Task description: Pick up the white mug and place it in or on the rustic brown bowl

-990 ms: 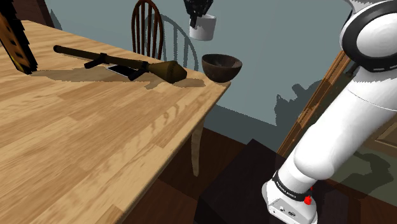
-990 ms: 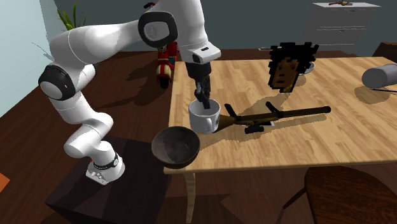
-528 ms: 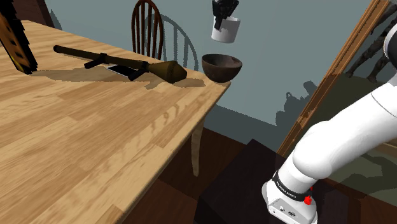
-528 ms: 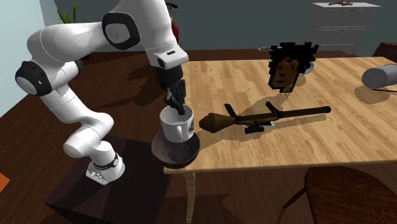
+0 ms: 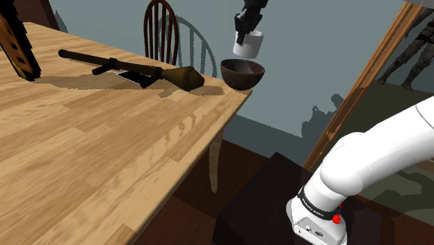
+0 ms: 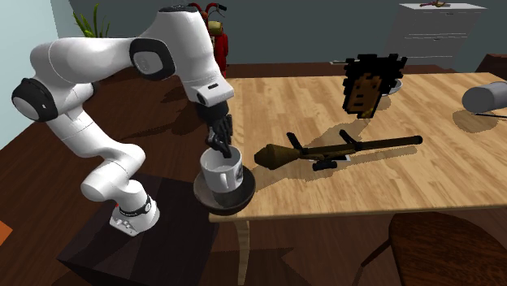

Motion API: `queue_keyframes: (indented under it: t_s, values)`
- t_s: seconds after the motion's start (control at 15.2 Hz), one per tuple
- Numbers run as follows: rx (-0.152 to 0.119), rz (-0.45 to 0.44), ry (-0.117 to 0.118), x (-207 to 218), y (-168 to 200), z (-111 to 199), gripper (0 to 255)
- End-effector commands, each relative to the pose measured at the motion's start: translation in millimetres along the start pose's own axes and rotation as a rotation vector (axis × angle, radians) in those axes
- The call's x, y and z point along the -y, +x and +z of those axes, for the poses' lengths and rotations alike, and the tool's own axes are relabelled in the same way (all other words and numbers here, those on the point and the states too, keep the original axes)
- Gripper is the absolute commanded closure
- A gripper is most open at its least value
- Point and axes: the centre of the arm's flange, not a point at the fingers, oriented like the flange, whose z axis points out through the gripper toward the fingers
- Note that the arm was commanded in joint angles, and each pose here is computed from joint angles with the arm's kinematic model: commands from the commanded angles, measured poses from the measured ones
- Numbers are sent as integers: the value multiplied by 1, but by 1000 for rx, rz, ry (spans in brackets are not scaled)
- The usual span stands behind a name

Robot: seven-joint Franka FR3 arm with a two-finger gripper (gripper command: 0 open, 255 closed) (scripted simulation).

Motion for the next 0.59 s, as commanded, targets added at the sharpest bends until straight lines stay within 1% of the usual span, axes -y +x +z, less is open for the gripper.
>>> queue_keyframes:
  t_s: [0.0,0.4,0.53]
  values:
    - [-1,0,0,0,-2,9,255]
    - [-1,0,0,3,-10,40,255]
    - [-1,0,0,3,-11,43,255]
